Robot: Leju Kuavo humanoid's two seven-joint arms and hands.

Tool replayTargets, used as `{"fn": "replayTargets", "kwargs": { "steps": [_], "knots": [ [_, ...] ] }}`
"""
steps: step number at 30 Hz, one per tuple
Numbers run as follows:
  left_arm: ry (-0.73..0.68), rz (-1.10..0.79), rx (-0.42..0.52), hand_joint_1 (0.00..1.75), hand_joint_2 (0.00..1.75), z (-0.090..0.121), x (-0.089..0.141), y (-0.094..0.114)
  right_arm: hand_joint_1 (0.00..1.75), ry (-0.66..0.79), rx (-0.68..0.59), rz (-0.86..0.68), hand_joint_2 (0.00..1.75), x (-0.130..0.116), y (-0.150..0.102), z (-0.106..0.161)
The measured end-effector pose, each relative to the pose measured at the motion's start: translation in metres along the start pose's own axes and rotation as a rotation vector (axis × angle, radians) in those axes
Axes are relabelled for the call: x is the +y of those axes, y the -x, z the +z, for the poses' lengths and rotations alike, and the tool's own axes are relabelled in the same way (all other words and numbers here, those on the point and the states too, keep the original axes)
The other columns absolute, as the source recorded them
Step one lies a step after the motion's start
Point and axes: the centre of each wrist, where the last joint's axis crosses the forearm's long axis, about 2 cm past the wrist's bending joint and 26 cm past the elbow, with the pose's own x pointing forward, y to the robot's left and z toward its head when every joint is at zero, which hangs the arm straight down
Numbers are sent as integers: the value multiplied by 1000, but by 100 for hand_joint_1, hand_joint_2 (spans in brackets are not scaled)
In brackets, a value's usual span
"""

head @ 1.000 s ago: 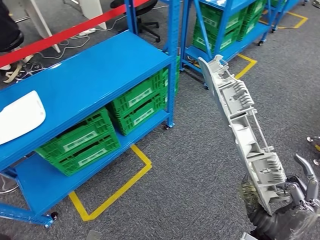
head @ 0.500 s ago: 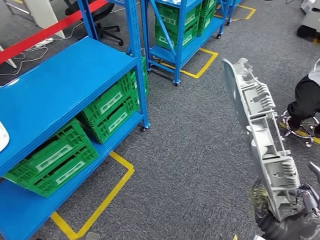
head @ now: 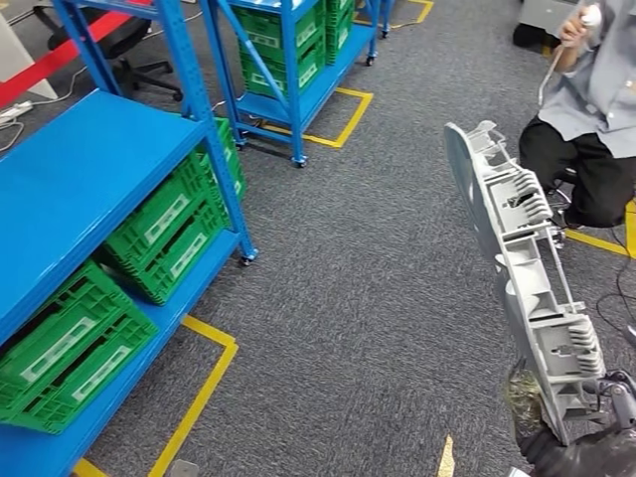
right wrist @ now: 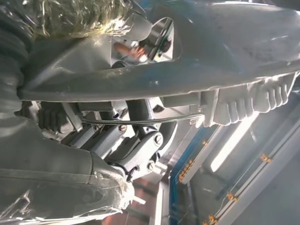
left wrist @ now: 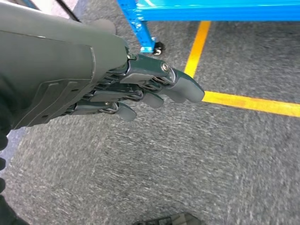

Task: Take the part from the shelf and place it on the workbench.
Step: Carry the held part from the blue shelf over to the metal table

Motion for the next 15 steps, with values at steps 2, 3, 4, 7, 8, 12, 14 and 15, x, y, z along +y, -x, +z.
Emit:
{"fn": "replayTargets", "kwargs": {
  "steps": [2,3,4,7,8,12,14,15],
  "knots": [
    [1,-1,-3,0,175,0,0,-1,175,1,-2,8,175,-1,0,0],
    [2,0,-2,0,175,0,0,0,175,2,-3,11,175,-1,1,-1],
    [3,0,-1,0,175,0,0,1,175,3,-3,13,175,-2,1,-1],
    [3,4,6,0,175,2,0,3,175,2,-1,22,175,-3,2,0],
    [3,6,5,0,175,2,0,3,175,2,-2,25,175,-3,3,0],
    [5,10,-4,0,175,1,2,3,175,3,-5,36,175,-5,4,-1],
    [8,11,-11,0,175,0,2,2,175,3,-3,41,175,-6,4,0],
    [10,10,-14,0,175,0,2,2,175,2,-2,44,175,-8,4,0]
  ]
}}
